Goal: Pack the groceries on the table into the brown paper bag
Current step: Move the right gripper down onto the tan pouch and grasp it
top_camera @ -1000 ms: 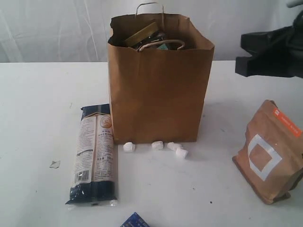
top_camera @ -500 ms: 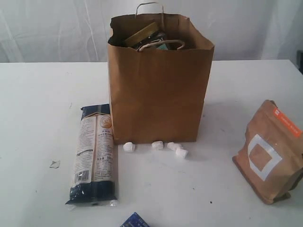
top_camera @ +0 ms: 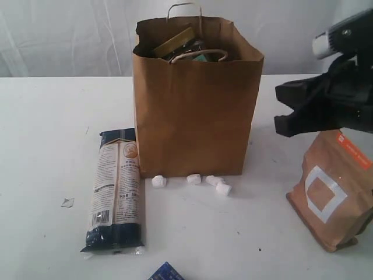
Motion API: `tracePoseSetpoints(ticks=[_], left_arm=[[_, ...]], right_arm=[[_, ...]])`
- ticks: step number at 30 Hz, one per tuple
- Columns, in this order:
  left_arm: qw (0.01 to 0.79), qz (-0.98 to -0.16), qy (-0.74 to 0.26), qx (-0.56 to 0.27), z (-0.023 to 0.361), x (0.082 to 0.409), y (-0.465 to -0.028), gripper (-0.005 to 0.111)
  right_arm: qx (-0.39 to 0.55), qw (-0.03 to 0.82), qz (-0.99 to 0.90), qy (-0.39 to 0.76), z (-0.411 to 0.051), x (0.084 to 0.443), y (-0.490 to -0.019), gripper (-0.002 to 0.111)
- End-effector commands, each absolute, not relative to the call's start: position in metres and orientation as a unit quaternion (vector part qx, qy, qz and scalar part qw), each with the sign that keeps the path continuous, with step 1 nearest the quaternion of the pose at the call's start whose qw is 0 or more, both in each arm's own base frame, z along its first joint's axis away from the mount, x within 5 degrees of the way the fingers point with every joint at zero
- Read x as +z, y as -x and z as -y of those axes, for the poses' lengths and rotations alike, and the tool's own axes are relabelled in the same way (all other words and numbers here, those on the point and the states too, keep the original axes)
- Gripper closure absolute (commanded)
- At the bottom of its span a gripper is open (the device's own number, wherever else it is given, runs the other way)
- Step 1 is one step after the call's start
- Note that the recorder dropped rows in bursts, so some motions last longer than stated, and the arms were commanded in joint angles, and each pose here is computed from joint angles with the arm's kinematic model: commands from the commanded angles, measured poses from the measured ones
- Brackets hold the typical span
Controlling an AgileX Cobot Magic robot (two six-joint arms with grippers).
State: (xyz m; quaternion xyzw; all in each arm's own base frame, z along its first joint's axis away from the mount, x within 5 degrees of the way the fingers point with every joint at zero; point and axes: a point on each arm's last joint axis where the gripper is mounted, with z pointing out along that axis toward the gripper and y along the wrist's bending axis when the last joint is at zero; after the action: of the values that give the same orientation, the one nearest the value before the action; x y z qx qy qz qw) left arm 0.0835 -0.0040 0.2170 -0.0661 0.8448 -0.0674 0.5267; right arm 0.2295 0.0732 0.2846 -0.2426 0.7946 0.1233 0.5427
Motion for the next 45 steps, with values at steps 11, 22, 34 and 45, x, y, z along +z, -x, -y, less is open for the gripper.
tracePoseSetpoints(ticks=[11,22,34,45], left_arm=[[0.500,-0.860,0.061,-0.076,0.006,0.213,-0.081,0.107],[0.500,-0.860,0.061,-0.076,0.006,0.213,-0.081,0.107],[0.501,-0.860,0.060,-0.076,0.006,0.213,-0.081,0.107],[0.501,-0.860,0.060,-0.076,0.006,0.213,-0.081,0.107]], right_arm=[[-0.012,0.546,-0.823,0.154,-0.043,0.278,-0.236,0.003],[0.002,0.525,-0.840,0.141,-0.043,0.261,-0.229,0.003],[-0.040,0.509,-0.852,0.116,-0.031,0.244,-0.214,0.003],[-0.014,0.510,-0.853,0.112,-0.034,0.244,-0.212,0.003]])
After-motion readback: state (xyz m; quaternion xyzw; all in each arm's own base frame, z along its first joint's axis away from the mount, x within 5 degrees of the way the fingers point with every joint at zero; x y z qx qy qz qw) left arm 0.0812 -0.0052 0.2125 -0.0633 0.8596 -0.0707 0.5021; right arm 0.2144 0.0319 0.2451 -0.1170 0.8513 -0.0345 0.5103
